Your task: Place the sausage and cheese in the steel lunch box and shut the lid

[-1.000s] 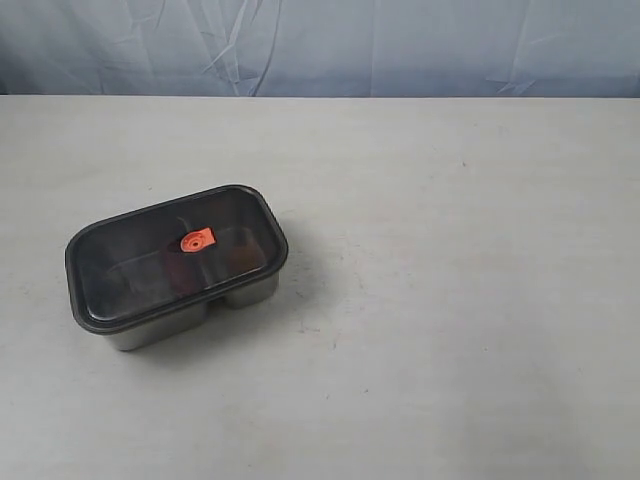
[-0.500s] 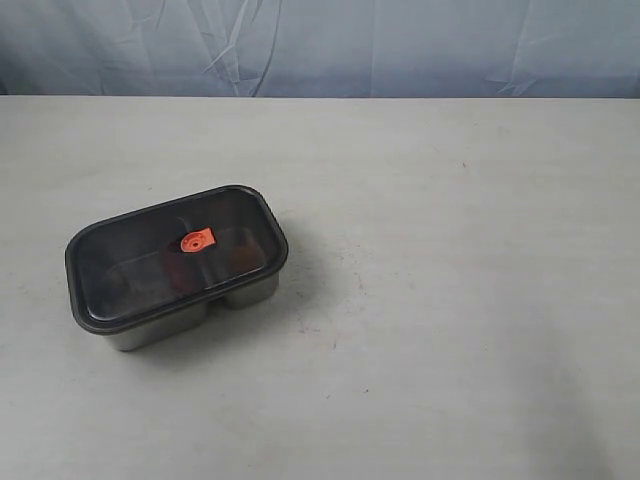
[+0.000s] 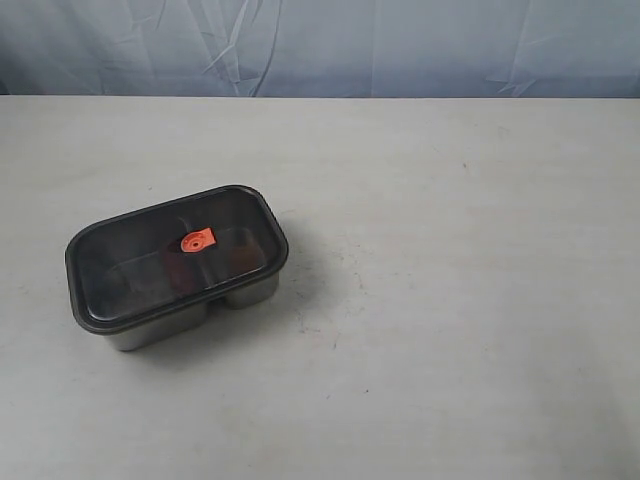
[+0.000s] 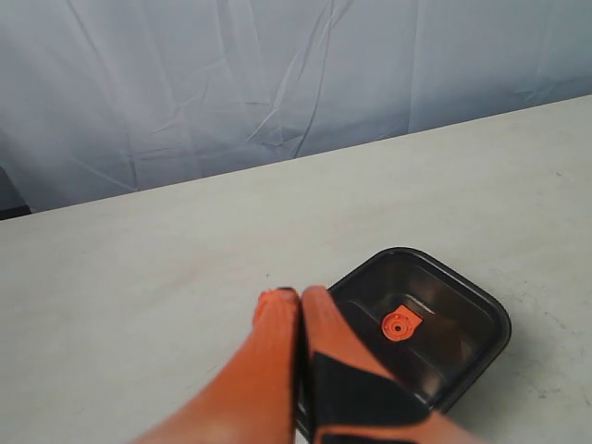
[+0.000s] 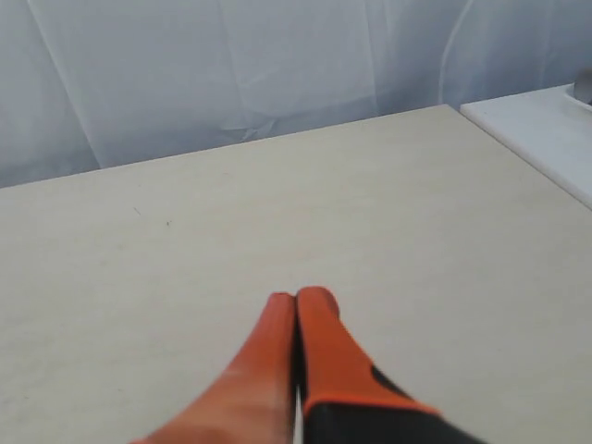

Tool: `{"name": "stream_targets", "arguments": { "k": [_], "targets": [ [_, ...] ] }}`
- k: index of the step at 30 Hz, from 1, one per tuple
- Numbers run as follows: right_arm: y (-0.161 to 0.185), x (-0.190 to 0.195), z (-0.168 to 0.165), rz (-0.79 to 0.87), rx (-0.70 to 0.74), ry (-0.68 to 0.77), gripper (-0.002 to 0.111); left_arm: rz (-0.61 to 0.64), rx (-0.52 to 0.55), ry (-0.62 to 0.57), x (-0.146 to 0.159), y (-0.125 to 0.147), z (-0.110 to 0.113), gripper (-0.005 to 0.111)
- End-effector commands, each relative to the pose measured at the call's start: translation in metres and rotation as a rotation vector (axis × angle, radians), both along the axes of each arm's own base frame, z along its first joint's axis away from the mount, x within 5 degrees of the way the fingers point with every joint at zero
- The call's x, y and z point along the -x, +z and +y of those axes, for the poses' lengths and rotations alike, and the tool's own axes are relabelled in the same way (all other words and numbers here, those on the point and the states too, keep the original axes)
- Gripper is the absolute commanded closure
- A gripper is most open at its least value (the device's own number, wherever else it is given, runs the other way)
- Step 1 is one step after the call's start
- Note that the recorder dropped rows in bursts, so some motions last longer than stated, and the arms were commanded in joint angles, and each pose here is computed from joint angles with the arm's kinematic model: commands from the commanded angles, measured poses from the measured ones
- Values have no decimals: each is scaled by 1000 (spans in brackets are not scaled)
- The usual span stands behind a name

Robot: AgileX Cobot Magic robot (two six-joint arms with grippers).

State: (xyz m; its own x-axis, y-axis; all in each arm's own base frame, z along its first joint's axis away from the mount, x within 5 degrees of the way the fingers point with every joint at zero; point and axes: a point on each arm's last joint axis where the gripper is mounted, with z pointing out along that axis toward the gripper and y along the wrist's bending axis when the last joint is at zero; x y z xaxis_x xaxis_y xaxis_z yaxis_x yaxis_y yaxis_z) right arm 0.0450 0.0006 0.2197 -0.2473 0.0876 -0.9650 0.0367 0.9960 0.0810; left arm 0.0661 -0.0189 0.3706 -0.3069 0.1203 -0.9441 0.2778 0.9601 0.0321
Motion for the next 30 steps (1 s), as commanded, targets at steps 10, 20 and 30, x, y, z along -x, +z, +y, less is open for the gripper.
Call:
{"name": "stream_targets", "arguments": {
  "k": [10,20,30],
  "targets": [
    [-26,-5,-2,29,20,-15,109,-13,-18,11,0,0,2,107],
    [-33,-9,-2,-42,6,-21,109,-18,-40,17,0,0,3,107],
    [-34,-9,-2,-40,4,-20,109,-45,-40,17,3,0,4,107]
  ]
}}
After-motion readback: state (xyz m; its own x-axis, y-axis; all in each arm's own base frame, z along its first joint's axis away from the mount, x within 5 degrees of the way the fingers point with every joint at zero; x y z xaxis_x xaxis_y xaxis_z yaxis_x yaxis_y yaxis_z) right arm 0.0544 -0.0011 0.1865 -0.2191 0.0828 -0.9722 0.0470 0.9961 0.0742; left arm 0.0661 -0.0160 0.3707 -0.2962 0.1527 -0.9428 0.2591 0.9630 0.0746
